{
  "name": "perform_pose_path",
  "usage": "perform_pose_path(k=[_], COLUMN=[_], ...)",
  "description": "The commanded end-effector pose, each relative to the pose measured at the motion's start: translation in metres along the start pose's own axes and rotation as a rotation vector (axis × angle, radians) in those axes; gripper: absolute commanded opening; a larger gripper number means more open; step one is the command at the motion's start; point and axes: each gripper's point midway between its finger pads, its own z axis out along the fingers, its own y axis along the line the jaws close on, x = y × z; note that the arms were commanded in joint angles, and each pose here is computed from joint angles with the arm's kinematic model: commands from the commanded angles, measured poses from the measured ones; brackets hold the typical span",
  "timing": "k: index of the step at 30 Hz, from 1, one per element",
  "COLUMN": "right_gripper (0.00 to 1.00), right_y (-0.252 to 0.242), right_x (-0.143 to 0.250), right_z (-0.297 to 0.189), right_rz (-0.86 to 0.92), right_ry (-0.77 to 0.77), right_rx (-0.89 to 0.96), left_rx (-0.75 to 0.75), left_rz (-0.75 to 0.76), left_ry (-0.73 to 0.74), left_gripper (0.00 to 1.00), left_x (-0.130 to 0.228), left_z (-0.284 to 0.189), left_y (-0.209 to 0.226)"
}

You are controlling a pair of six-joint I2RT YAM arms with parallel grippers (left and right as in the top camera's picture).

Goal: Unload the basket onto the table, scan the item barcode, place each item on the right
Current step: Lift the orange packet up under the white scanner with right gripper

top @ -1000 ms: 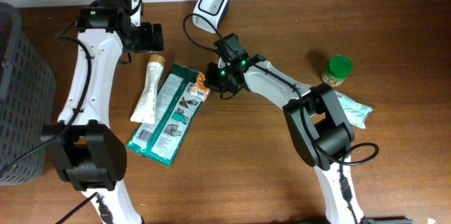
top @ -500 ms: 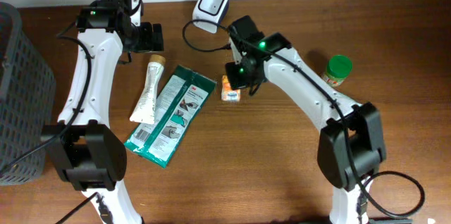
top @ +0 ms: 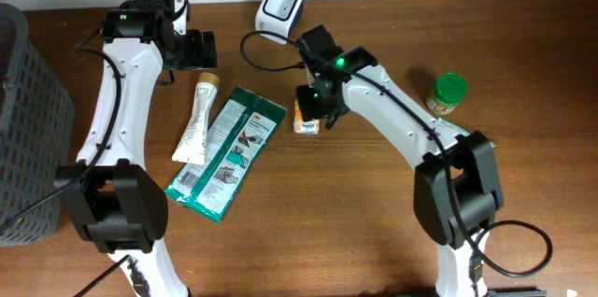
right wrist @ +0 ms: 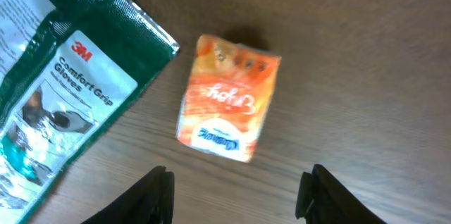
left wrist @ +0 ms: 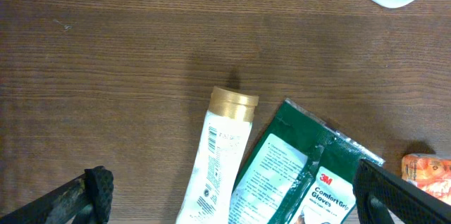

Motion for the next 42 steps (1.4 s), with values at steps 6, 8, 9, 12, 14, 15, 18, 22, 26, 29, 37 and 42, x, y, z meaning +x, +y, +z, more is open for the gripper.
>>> perform_pose_path(k=[6, 8, 9, 12, 14, 15, 18, 22, 26, 29, 37, 42], right_gripper=[0.64, 0.65, 0.65, 0.64, 0.64, 0.64, 0.64, 0.64, 0.61, 0.47, 0.29, 0.29], right_y=[-0.005, -0.005, -0.004, 0.007, 0.005, 0.0, -0.011, -0.016, -0.014, -0.022, -0.009, 0.018], right_x=[-0.004, -0.008, -0.008, -0.002, -0.001, -0.003, -0.013, -0.022, -0.021, -0.025, -0.039, -0.045], right_z=[0.049, 0.05, 0.05, 0.053, 0.056, 0.057, 0.062, 0.08, 0.087, 0.087, 0.059, -0.014], right_rz=[0.015, -0.002, -0.002, -0.005, -0.011, -0.012, -0.004, 0.014, 0.017, 0.054, 0.14, 0.032], right_ry=[-0.024, -0.04, -0.04, -0.014, -0.017, -0.031, -0.074, -0.094, -0.084, -0.081, -0.01, -0.022], right_rx=[0.11, 0.116, 0.11, 0.063, 0.082, 0.108, 0.158, 0.143, 0.12, 0.094, -0.312, -0.672], left_rx=[-0.006, -0.006, -0.006, -0.006, -0.006, -0.006, -0.006, -0.006, -0.006, -0.006, -0.006, -0.006], left_rz=[0.008, 0.008, 0.008, 0.008, 0.008, 0.008, 0.008, 0.008, 0.008, 0.008, 0.008, 0.008], left_ry=[-0.047, -0.047, -0.047, -0.047, -0.047, -0.047, -0.047, -0.047, -0.047, -0.047, -0.047, -0.047], left_gripper=[0.99, 0.99, 0.99, 0.99, 0.99, 0.99, 0.99, 0.99, 0.99, 0.99, 0.99, 0.99], left_x=[-0.01, -0.01, -0.01, -0.01, -0.01, -0.01, -0.01, -0.01, -0.01, -0.01, -0.01, -0.01], left_z=[-0.017, -0.017, -0.017, -0.017, -0.017, -0.017, -0.017, -0.017, -0.017, -0.017, -0.017, -0.017], left_y=[0.003, 0.003, 0.003, 0.003, 0.003, 0.003, 0.003, 0.003, 0.003, 0.003, 0.003, 0.003])
